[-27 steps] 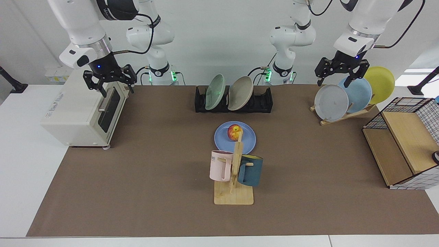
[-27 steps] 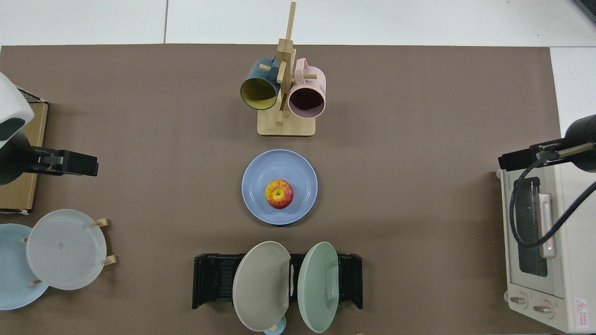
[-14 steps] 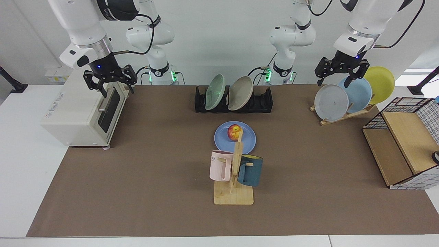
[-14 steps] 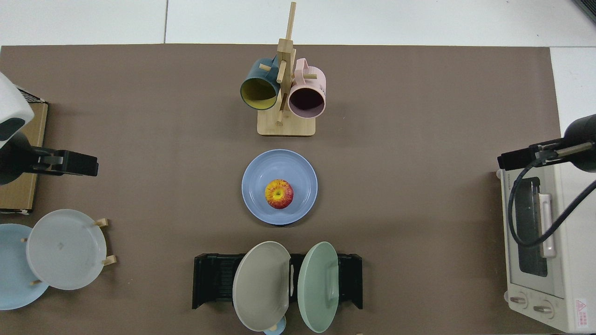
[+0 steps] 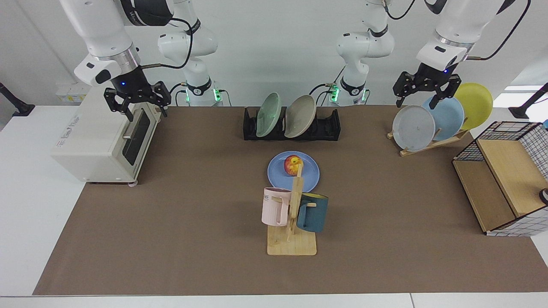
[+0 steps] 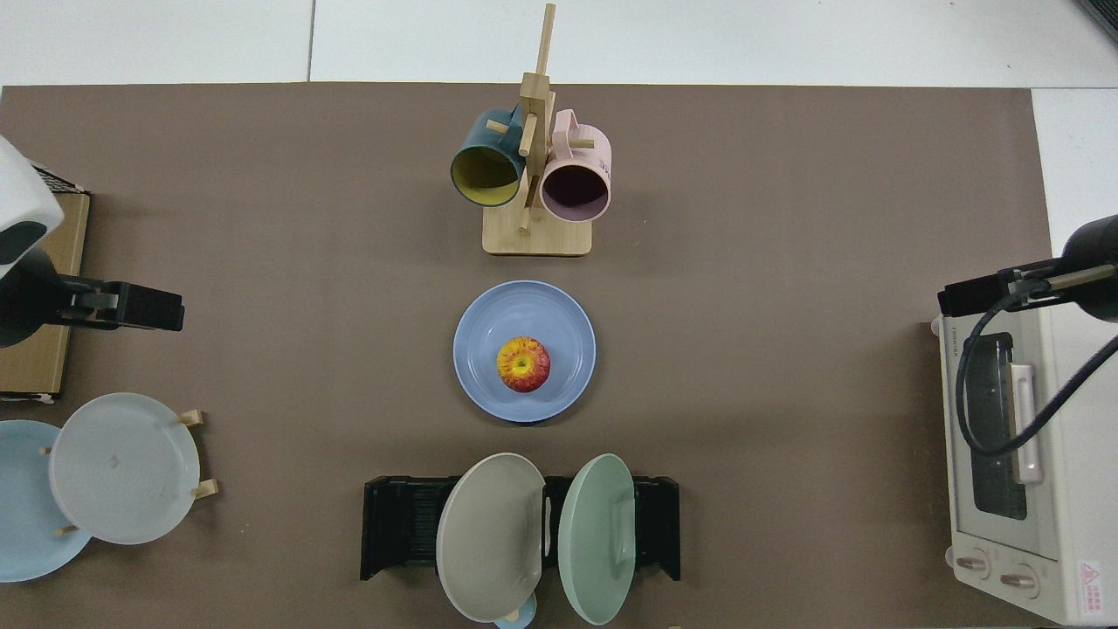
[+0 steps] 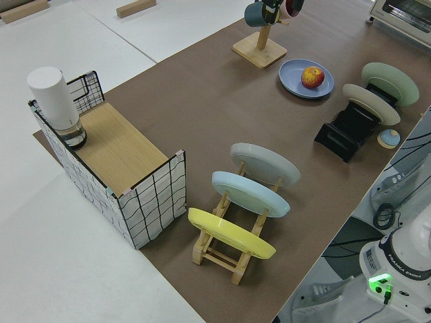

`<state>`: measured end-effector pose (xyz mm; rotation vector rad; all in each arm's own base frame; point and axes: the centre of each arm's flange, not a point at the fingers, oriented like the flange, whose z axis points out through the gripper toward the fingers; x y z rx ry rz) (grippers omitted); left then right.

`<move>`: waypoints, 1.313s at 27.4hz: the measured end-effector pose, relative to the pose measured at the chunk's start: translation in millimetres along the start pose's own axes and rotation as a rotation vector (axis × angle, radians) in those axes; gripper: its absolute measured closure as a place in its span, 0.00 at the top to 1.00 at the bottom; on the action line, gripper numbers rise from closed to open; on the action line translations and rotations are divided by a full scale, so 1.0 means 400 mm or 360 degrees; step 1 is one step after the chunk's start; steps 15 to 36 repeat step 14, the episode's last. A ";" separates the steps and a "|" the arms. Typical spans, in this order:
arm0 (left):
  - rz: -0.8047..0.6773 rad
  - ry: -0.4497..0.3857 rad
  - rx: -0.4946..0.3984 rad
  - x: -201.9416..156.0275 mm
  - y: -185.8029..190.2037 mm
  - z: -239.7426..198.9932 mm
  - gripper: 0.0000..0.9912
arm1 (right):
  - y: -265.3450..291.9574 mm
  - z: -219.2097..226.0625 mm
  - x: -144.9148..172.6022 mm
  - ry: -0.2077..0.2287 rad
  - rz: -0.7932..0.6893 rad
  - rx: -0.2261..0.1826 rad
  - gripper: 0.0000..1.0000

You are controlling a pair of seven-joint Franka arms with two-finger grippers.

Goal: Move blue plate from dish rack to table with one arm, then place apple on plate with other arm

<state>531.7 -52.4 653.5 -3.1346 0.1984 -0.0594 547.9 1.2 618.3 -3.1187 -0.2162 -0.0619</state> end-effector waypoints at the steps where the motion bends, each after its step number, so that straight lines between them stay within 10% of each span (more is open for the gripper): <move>1: 0.0000 0.0000 0.0000 0.000 0.000 0.000 1.00 | 0.003 0.001 0.001 -0.0001 0.0004 -0.0001 1.00; 36: 0.0000 0.0000 0.0000 0.000 0.000 0.000 1.00 | -0.023 0.018 0.032 -0.0013 -0.0017 -0.0013 1.00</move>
